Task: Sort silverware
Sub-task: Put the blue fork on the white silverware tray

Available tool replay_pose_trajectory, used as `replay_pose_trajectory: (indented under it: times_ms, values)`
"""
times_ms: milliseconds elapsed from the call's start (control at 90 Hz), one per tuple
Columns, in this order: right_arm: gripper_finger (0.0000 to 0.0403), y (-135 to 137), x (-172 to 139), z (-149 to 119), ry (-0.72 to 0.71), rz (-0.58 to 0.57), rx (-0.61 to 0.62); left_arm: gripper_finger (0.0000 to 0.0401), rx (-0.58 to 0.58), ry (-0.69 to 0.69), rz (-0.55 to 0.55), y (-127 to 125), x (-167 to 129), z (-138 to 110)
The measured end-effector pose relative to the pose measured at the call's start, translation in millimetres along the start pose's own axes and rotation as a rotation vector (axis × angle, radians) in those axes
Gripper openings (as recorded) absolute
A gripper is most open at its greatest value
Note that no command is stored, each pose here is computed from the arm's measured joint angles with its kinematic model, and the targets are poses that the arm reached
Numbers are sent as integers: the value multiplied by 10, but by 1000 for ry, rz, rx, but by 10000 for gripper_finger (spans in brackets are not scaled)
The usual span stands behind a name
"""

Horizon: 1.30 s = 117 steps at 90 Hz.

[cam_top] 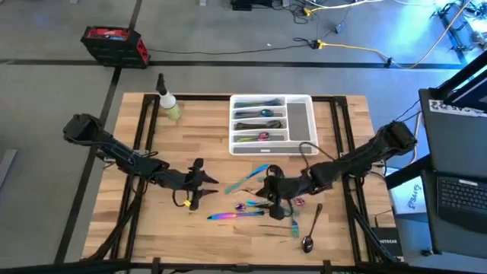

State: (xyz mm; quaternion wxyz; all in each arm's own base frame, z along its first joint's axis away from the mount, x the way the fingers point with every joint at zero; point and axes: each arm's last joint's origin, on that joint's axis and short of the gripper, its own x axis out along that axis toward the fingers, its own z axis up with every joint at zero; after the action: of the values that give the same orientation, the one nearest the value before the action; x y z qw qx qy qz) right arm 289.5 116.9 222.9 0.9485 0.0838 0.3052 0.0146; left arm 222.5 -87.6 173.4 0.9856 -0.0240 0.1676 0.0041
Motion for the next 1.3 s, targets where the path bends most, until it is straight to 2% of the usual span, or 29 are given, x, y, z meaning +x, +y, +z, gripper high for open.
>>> replay_pose_trajectory:
  times_ms: [156, 256, 400, 644, 889, 1300]
  values:
    - [0, -111, -180, 226, -153, -52, 57, 131, -62, -119, -12, 8, 3, 126]
    - [0, -162, -216, 397, -296, -36, 102, 131, -58, -221, -19, 10, 4, 223]
    - [0, -203, -265, 591, -472, 1, 103, 131, -22, -304, -13, 21, 38, 276]
    - [0, -219, -346, 767, -666, 28, 90, 131, -72, -442, 17, 48, 186, 506]
    - [0, -245, -393, 845, -748, 51, 71, 131, -95, -464, -18, 62, 509, 704]
    - [0, -228, -397, 848, -749, 96, 57, 131, -78, -482, -62, 64, 936, 902]
